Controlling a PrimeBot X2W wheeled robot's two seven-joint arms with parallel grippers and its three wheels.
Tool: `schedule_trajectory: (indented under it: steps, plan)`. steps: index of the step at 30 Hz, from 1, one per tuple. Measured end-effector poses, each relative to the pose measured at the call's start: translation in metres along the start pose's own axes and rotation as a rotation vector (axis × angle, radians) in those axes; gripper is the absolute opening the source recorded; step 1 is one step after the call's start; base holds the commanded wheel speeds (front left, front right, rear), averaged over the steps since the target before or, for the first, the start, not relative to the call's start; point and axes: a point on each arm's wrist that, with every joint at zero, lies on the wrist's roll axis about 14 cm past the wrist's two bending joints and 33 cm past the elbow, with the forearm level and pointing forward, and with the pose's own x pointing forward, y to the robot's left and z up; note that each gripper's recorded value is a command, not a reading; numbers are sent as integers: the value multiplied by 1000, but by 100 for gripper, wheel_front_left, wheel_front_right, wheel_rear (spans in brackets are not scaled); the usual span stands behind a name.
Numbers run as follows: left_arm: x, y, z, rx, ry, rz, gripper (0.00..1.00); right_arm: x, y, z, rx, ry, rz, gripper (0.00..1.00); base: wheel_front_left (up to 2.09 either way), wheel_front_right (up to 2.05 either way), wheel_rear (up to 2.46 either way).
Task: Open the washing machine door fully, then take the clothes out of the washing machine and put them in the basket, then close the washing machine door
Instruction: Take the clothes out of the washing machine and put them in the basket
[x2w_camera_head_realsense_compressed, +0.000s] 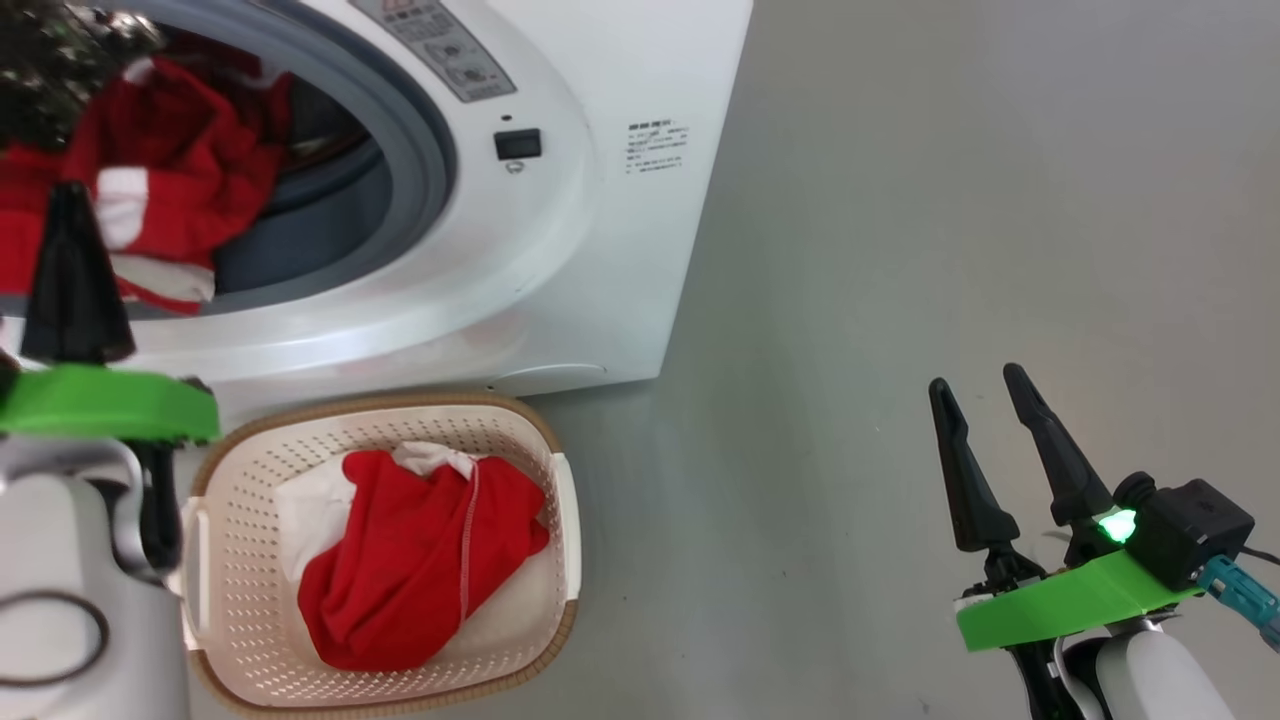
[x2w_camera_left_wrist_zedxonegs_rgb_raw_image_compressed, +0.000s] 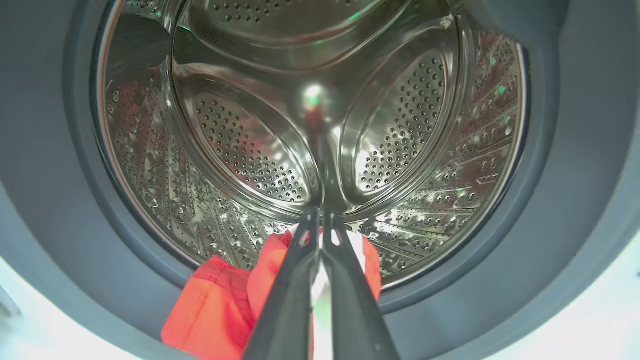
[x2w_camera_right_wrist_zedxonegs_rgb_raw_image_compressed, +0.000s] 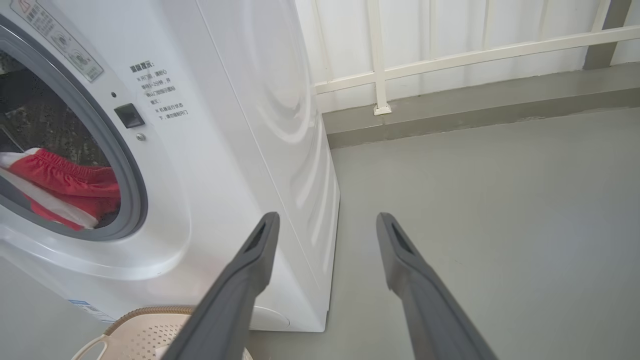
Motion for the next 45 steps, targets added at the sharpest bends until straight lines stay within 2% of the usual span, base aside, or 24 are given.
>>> schedule_trajectory:
  steps: [11, 17, 30, 39, 45]
  plan:
    - [-39, -2, 38, 1, -122, -10, 0, -6, 4, 6, 3, -14, 8, 100, 0, 0, 0]
    - [-51, -6, 72, 12, -225, -29, 0, -11, 5, 2, 5, 0, 10, 100, 0, 0, 0]
    - [-75, -32, 145, 29, -452, -100, 0, -12, 7, 6, 2, -11, 19, 100, 0, 0, 0]
    - [-73, -27, 102, 7, -323, -71, 0, -12, 4, 2, 2, 0, 12, 100, 0, 0, 0]
    - [-73, -15, 24, -17, -91, -29, 0, -10, 1, -6, 2, 21, 2, 100, 0, 0, 0]
